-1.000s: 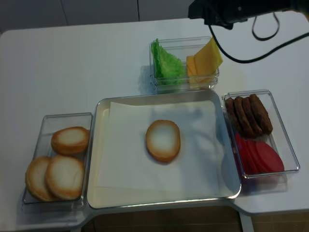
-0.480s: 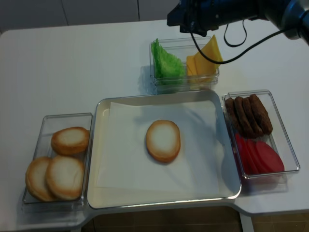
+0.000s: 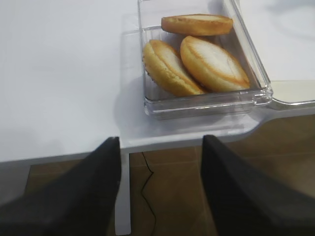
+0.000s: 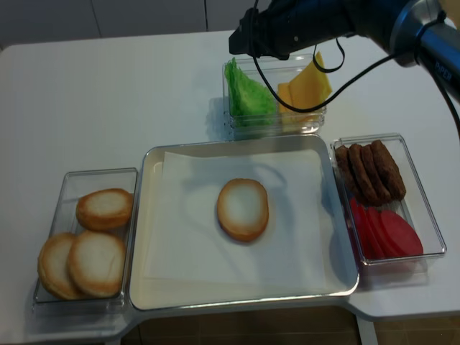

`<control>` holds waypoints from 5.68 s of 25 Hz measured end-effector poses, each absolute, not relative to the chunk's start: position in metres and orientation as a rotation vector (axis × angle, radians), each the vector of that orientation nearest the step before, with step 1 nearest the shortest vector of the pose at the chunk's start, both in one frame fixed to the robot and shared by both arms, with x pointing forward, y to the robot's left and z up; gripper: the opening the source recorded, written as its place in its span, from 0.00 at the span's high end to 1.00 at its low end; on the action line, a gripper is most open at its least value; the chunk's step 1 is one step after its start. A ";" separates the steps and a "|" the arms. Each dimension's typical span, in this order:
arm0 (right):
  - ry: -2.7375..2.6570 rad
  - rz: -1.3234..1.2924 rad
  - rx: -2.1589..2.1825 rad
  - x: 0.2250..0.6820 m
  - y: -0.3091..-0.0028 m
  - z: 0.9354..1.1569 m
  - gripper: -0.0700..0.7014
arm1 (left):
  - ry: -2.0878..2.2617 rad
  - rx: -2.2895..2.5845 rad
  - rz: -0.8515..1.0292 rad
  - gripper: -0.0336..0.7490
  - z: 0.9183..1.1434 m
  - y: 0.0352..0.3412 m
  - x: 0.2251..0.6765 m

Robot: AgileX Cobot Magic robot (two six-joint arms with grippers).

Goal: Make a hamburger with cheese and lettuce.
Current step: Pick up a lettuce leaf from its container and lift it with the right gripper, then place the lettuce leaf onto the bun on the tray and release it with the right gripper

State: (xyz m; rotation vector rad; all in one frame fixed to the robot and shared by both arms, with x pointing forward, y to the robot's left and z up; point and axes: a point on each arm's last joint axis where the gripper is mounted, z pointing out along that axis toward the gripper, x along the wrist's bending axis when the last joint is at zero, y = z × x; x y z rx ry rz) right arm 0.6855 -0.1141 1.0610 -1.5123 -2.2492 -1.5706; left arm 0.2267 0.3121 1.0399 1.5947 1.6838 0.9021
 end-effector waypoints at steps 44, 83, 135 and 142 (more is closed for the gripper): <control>-2.248 -1.509 -1.602 0.702 -0.111 1.022 0.85 | 1.684 1.595 0.902 0.46 1.040 0.312 0.227; -2.144 -1.575 -1.575 0.705 -0.106 1.018 0.86 | 1.684 1.595 0.902 0.47 1.040 0.312 0.227; -2.298 -1.272 -1.392 0.595 -0.165 1.113 0.86 | 1.682 1.594 0.901 0.48 1.040 0.312 0.227; -2.297 -1.206 -1.460 0.588 -0.170 1.077 0.86 | 1.682 1.593 0.899 0.48 1.040 0.312 0.227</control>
